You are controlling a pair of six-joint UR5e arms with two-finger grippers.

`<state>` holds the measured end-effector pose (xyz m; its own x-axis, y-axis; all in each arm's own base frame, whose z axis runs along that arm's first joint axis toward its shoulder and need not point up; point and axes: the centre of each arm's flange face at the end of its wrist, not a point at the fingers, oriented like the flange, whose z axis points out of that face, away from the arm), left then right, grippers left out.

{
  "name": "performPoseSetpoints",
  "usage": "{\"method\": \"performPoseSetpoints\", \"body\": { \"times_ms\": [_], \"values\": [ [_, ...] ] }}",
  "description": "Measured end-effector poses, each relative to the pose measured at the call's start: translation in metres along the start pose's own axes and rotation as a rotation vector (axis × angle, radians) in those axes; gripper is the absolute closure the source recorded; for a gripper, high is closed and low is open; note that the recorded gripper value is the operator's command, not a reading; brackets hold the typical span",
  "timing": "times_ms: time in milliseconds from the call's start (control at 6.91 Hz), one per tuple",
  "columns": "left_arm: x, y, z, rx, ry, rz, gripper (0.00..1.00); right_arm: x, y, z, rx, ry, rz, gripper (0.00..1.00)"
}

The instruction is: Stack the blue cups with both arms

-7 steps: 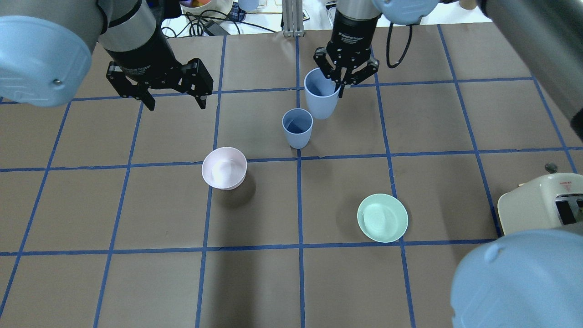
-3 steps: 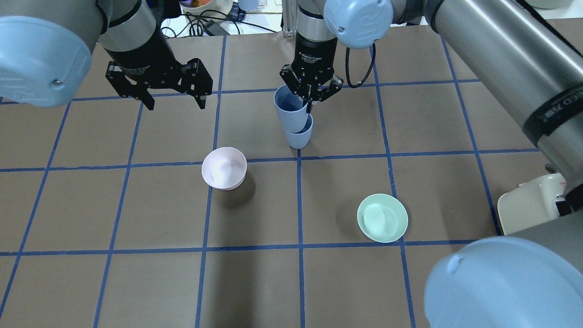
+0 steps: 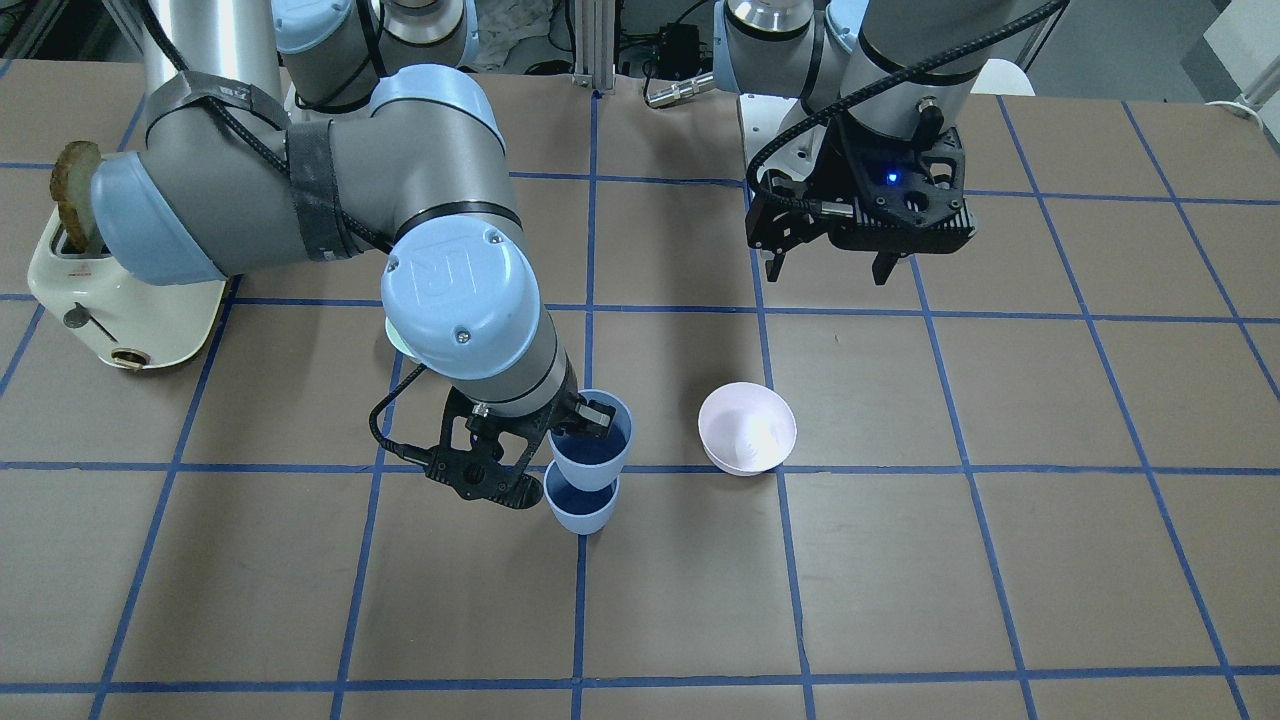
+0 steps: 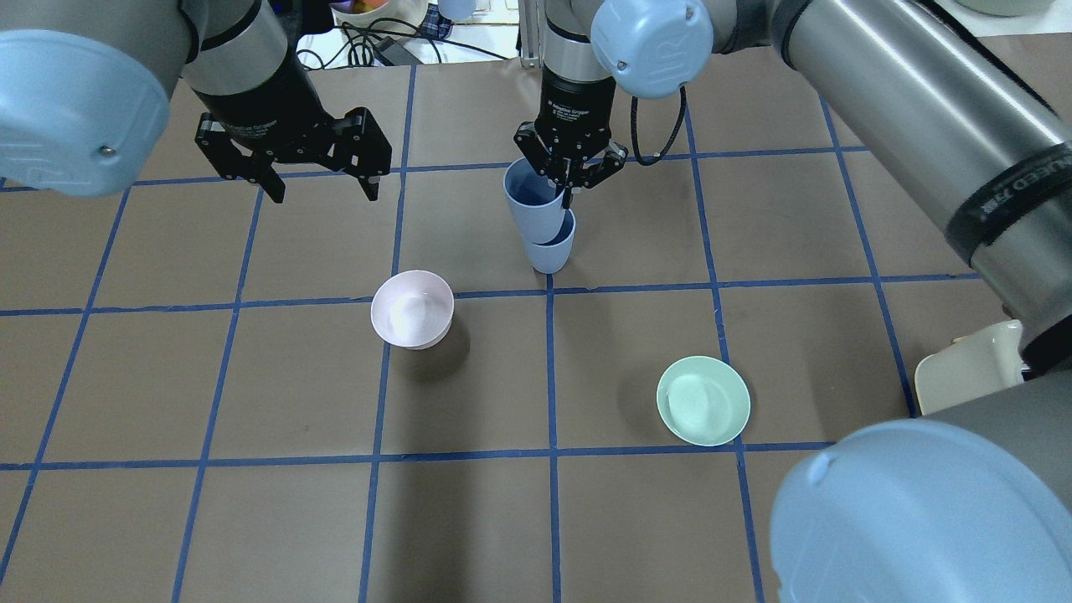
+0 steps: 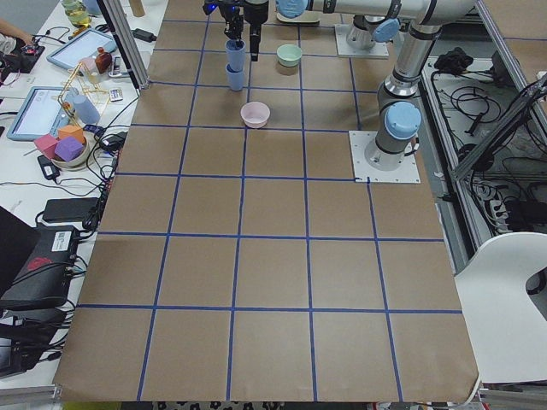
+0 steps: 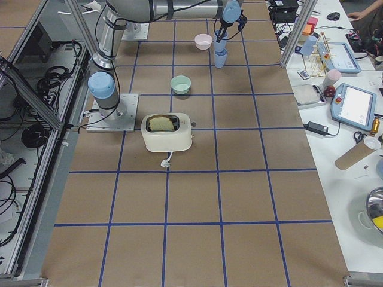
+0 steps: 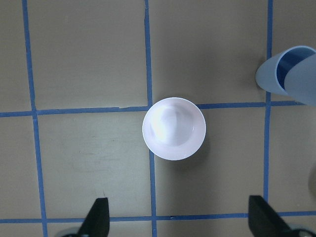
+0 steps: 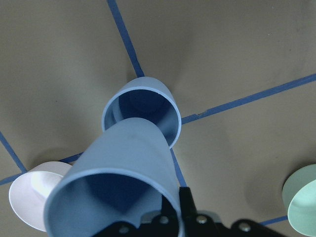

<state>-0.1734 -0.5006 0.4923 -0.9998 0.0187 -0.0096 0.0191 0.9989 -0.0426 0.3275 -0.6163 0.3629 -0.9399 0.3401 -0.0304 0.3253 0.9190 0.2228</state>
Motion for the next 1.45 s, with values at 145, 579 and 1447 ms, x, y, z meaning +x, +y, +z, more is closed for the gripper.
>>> {"method": "performPoseSetpoints", "body": {
  "times_ms": [145,579,1447],
  "values": [
    [0.000,0.000,0.000,0.000,0.002,0.000,0.00,0.000,0.000,0.001,-0.001,0.002,-0.005,1.00],
    [0.001,-0.001,0.002,-0.004,0.012,0.000,0.00,0.000,-0.003,0.005,0.001,0.007,-0.015,0.00],
    [0.001,-0.002,0.003,-0.001,0.010,-0.002,0.00,0.081,-0.034,-0.085,0.161,0.025,-0.063,0.00]
  ]
}}
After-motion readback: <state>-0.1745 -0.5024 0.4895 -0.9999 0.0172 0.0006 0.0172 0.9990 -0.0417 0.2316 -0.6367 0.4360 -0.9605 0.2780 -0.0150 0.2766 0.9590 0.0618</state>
